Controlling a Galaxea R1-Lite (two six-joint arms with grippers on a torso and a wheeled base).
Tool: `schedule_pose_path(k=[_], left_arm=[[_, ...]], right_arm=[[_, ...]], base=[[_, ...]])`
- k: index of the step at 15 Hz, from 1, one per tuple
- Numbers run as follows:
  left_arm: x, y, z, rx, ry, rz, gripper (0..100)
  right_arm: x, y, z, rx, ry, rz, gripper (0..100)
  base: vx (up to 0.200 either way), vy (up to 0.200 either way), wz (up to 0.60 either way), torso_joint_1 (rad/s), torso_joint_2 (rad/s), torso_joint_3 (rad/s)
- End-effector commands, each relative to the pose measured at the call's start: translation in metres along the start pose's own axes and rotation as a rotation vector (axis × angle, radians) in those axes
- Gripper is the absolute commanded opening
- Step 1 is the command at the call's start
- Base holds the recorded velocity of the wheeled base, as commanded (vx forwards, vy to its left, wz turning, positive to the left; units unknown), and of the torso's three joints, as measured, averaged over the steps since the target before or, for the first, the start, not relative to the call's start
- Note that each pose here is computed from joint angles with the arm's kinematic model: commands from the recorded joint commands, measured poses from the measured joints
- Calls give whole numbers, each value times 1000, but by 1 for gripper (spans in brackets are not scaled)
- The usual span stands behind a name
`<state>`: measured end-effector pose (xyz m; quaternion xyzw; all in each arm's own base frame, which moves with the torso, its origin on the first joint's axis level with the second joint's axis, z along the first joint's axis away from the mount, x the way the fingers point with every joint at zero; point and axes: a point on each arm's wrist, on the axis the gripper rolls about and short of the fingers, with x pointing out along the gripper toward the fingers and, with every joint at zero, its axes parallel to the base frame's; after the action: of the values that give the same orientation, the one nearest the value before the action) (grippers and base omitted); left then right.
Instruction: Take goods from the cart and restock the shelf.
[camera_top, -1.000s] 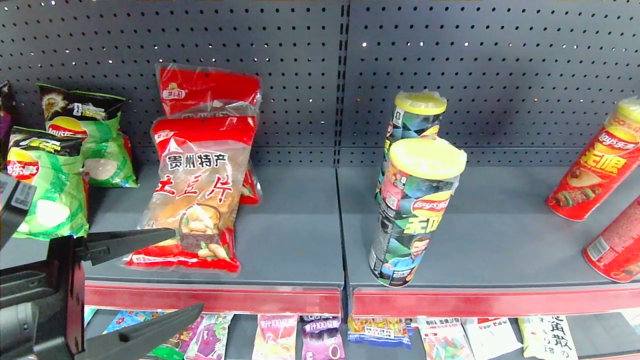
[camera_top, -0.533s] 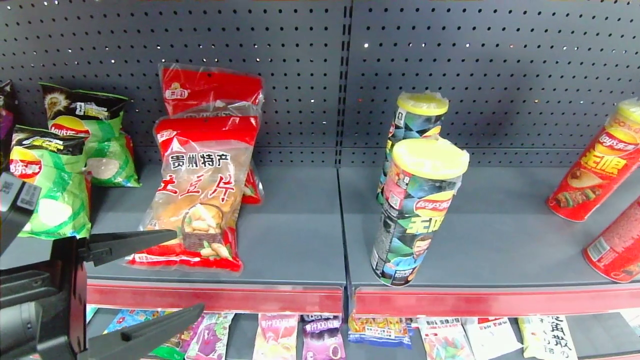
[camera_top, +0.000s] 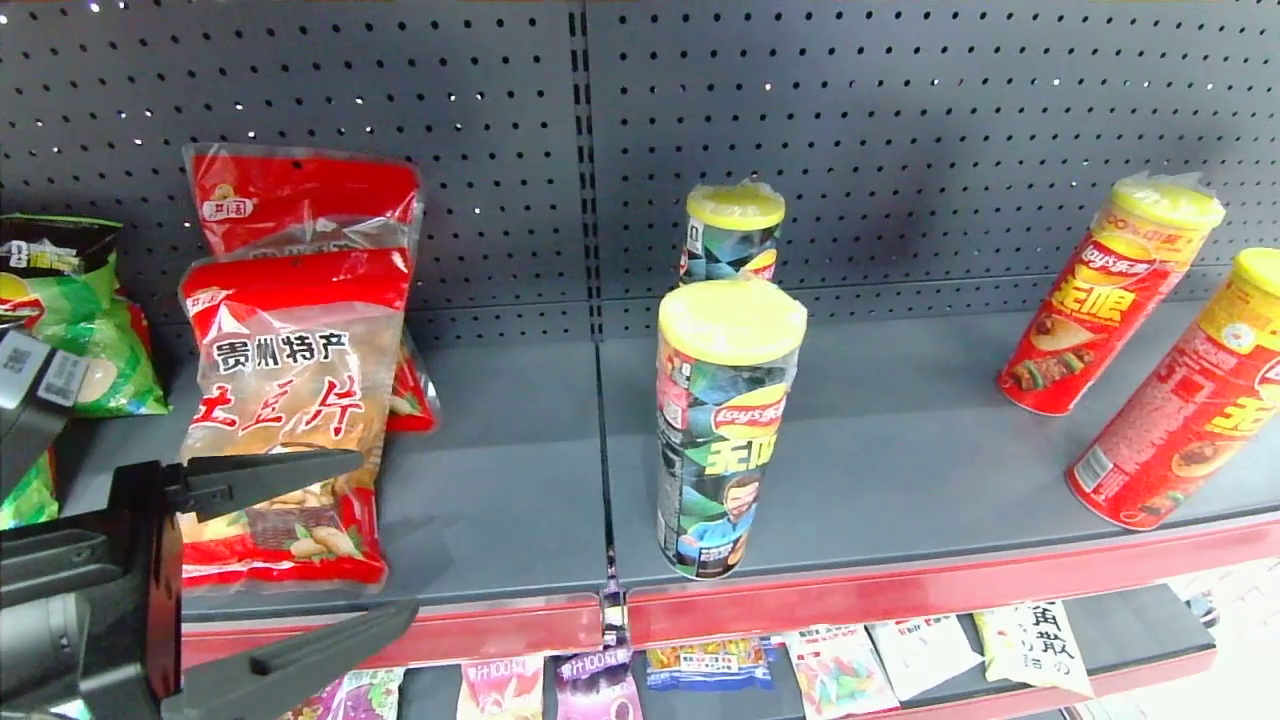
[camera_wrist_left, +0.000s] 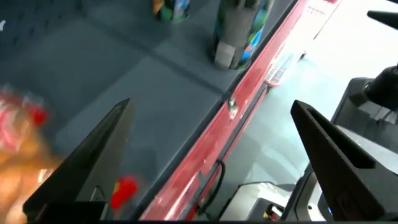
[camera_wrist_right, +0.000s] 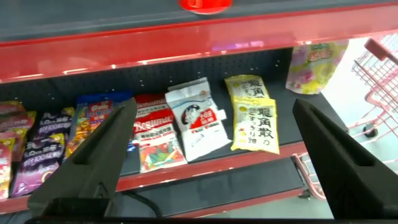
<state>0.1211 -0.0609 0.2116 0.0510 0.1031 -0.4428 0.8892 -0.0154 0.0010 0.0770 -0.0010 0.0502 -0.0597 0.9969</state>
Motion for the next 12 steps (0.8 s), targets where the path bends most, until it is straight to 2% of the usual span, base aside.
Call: schedule_pose_path(k=[1,3,6,7,8,9,12], left_arm=[[2,1,1,-1,2,1,100],[3,2,3,-1,2,-3,100],[16,0,4,-2,25,-72,100],[24,-1,2,-7,48,-107,100],[34,-3,5,-3,58,-145,100],[47,-5,16,9,52,-187,100],[77,-1,23,15,78,-215,100]], right_arm=[[0,0,0,0,3,0,100],[0,0,0,3,3,-1,100],[0,0,0,1,3,0,100],[0,0,0,1,3,-1,100],[0,0,0,1,3,0,100],[0,0,0,3,3,0,100],[0,0,0,1,3,-1,100]], base=[[0,0,0,0,0,0],[0,0,0,0,0,0],[0,0,0,0,0,0],[0,0,0,0,0,0],[0,0,0,0,0,0],[0,0,0,0,0,0],[0,0,0,0,0,0]])
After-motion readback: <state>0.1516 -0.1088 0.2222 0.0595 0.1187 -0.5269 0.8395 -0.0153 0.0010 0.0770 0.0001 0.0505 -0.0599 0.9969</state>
